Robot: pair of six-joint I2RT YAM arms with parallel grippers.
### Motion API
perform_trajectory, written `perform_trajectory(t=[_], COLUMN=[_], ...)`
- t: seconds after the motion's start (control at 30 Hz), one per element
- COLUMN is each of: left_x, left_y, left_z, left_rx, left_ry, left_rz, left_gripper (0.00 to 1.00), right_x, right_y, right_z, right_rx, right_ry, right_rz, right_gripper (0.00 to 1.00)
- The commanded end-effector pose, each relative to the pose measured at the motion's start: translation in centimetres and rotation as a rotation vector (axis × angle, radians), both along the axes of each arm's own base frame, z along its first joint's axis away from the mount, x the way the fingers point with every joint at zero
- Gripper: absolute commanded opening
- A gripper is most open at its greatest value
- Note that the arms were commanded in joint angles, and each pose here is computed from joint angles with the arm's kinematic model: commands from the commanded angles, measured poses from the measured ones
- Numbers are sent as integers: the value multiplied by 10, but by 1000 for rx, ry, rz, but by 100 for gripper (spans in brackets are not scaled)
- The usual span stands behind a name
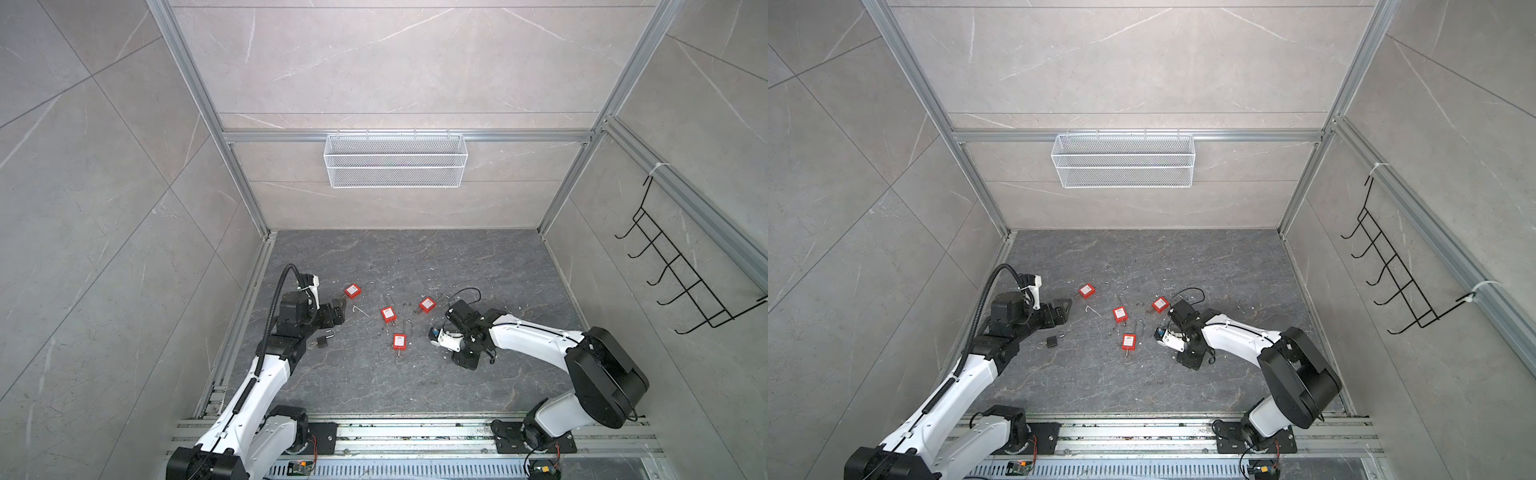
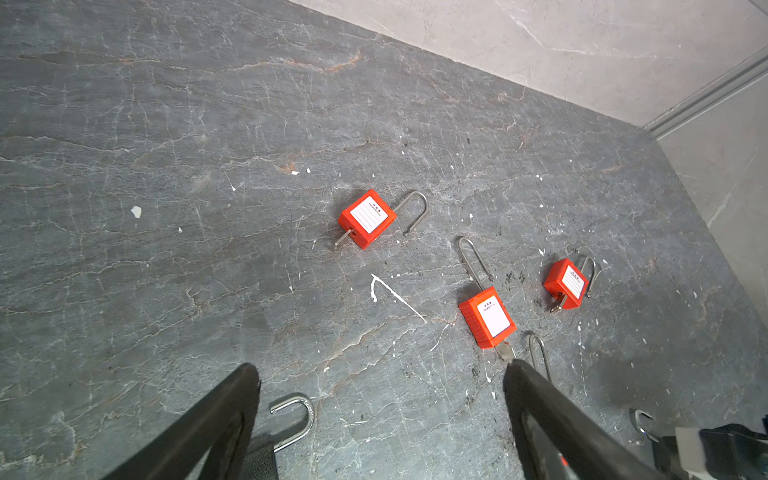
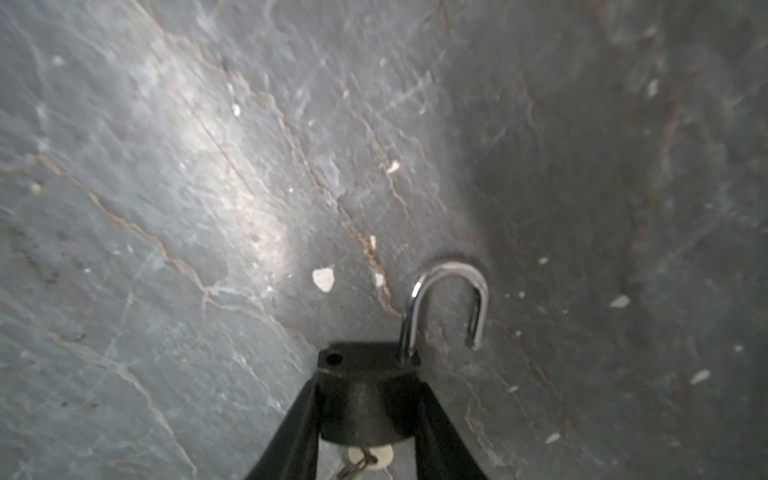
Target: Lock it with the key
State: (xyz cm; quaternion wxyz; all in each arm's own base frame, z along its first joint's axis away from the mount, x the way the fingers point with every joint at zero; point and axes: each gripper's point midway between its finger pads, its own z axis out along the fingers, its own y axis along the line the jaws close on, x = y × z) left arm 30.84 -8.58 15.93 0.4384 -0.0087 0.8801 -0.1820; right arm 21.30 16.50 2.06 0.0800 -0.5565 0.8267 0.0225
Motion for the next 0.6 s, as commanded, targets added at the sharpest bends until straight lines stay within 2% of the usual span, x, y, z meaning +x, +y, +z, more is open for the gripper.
perform_trajectory(t=[0.0, 0.2, 0.23, 0.3, 0.4, 0.47, 0.57], left_x=[8, 3, 2, -1, -12, -25, -40], left_y=[-12, -35, -40, -49, -70, -89, -112], left_z=[26, 38, 41, 47, 52, 54, 58], left_rx=[37, 92, 100, 116, 160, 221, 305], left_ry=[-86, -172, -204, -262, -333, -415, -554], left_rz=[-79, -246, -280, -337, -492, -630, -770], left_gripper=[94, 94, 99, 100, 100, 100, 100], right_x=[7, 1, -2, -5, -7, -8, -5], right_y=[18, 36, 39, 45, 56, 66, 77], right_z=[26, 58, 62, 70, 86, 102, 122], right_rx=[110, 220, 237, 270, 324, 371, 414], right_ry=[-82, -105, -94, -83, -72, -73, -78], right_rz=[57, 177, 209, 234, 289, 331, 365], right_gripper=[34, 34, 34, 34, 34, 34, 35])
